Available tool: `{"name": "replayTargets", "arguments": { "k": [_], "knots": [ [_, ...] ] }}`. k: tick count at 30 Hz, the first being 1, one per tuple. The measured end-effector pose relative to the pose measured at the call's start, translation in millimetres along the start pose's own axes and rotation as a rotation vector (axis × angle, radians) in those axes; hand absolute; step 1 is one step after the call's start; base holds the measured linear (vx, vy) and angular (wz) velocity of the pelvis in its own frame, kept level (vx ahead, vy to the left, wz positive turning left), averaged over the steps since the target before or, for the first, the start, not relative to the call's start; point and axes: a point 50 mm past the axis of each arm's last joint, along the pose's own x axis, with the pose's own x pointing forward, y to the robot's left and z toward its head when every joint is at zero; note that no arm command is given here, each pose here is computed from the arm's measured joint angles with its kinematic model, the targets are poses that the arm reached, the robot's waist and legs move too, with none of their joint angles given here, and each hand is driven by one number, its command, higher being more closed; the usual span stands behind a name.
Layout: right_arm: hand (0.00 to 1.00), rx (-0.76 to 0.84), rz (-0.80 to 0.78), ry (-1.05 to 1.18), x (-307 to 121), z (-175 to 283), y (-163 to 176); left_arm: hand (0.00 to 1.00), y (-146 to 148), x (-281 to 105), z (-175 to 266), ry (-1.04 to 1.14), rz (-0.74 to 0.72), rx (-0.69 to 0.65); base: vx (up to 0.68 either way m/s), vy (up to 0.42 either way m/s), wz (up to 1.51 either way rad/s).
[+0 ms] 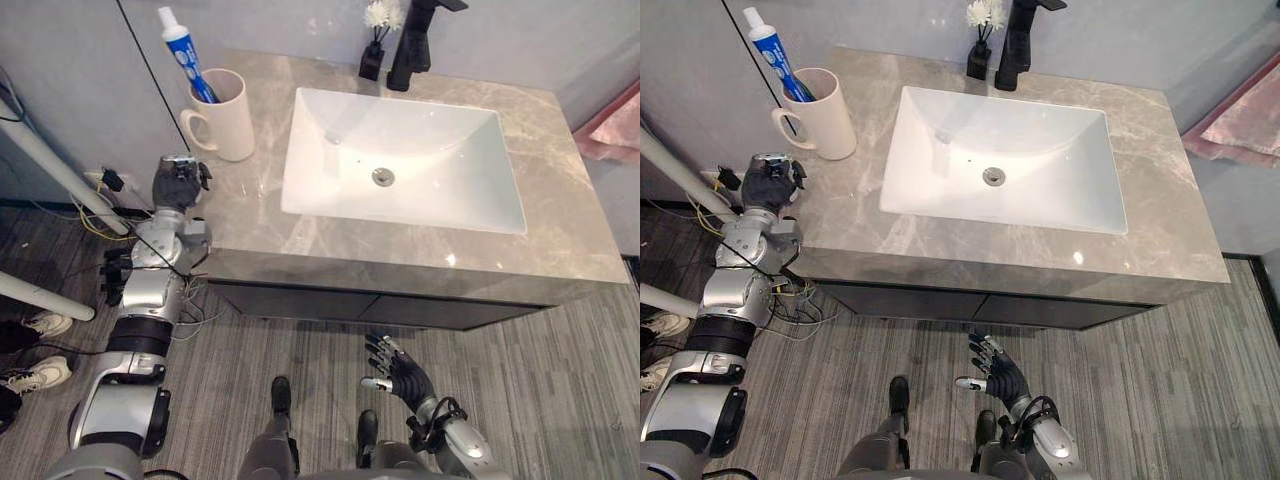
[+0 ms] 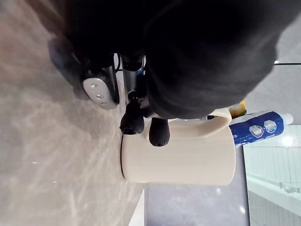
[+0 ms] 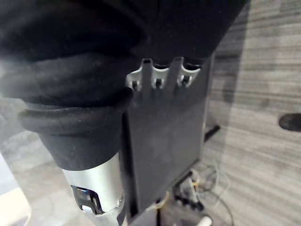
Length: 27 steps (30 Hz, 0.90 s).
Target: Organize washtable
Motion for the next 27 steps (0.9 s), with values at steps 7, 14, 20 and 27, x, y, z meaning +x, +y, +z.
{"name": "replayTargets", "arguments": {
  "k": [7,14,20,27],
  "knots": [
    [0.00,-0.002,0.003,-0.008,0.2,1.7,0.8,1.00,-3.3,6.7,11.1,-0.031,0.010,-0.003,0.00,0.000,0.00],
    [0.00,-0.001,0.003,-0.008,0.2,1.7,0.9,1.00,-5.4,9.4,15.2,-0.038,0.005,-0.005,0.00,0.000,0.00],
    [0.00,0.006,0.002,-0.013,0.9,2.0,2.4,1.00,-7.8,20.8,40.2,-0.107,-0.011,0.015,0.00,0.001,-0.01],
    [0.00,0.015,-0.004,-0.022,2.3,2.7,3.9,1.00,-8.9,25.3,51.9,-0.137,-0.023,0.037,0.00,0.000,0.00]
  ]
}}
